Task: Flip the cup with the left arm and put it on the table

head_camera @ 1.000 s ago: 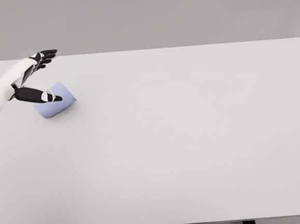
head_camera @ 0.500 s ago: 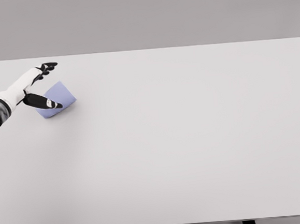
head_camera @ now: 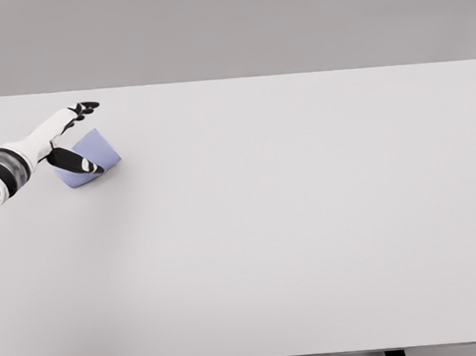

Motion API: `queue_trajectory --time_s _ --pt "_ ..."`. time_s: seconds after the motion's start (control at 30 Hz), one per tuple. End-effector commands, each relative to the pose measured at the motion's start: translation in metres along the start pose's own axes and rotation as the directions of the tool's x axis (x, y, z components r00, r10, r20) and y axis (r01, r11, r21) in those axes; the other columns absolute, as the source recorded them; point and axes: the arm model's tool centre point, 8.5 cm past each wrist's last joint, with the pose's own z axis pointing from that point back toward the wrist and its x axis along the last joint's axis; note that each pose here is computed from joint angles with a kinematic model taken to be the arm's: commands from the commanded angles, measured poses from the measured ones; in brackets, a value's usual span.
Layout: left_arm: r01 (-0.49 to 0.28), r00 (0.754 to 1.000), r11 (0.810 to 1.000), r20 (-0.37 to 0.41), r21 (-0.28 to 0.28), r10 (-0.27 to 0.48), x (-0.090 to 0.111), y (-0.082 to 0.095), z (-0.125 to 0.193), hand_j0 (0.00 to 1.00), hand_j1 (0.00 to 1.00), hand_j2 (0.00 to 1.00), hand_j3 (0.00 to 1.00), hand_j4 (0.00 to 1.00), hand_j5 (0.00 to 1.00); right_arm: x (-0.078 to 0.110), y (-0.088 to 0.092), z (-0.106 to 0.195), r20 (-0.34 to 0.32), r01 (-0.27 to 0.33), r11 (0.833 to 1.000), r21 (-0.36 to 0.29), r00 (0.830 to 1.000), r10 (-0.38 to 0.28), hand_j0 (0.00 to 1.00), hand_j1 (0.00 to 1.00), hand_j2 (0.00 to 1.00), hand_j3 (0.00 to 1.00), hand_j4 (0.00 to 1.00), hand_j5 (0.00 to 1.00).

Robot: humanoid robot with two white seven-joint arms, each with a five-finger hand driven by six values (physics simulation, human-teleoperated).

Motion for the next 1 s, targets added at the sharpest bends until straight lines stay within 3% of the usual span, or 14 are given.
queue_trajectory --time_s 0.0,0.17,0.33,0.6,0.73,0.97 --pt "0.0 1.0 1.0 0.001 -0.01 0.0 0.004 -0.006 -0.003 1.0 1.0 1.0 1.0 1.0 1.0 0.0 0.0 0.0 0.0 -0.001 1.0 0.001 1.0 0.001 1.0 1.0 1.0 1.0 1.0 1.0" --pt "-0.002 1.0 1.0 -0.002 -0.009 0.002 0.003 -0.006 -0.004 1.0 1.0 1.0 1.0 1.0 1.0 0.0 0.001 0.0 0.001 -0.001 1.0 0.002 1.0 0.001 1.0 1.0 1.0 1.0 1.0 1.0" --pt "-0.014 0.999 1.0 -0.045 0.009 0.014 -0.006 0.008 -0.01 1.0 1.0 1.0 1.0 1.0 1.0 0.0 0.001 0.0 0.001 -0.001 1.0 0.002 1.0 0.001 1.0 1.0 1.0 1.0 1.0 1.0" --pt "-0.03 0.997 0.999 -0.073 -0.025 0.028 -0.011 -0.013 -0.027 1.0 1.0 1.0 1.0 1.0 1.0 0.0 0.0 0.0 0.001 -0.001 1.0 0.001 1.0 0.001 1.0 1.0 1.0 1.0 1.0 1.0" --pt "-0.038 0.992 0.999 -0.12 -0.009 0.036 -0.027 -0.008 -0.031 1.0 1.0 1.0 1.0 1.0 1.0 0.001 0.001 0.0 0.002 -0.002 1.0 0.002 1.0 0.002 1.0 1.0 1.0 1.0 1.0 1.0" --pt "-0.054 0.994 0.998 -0.102 -0.031 0.05 -0.016 -0.017 -0.038 1.0 1.0 1.0 1.0 1.0 1.0 0.0 0.001 0.0 0.001 -0.001 1.0 0.002 1.0 0.001 1.0 1.0 1.0 1.0 1.0 1.0"
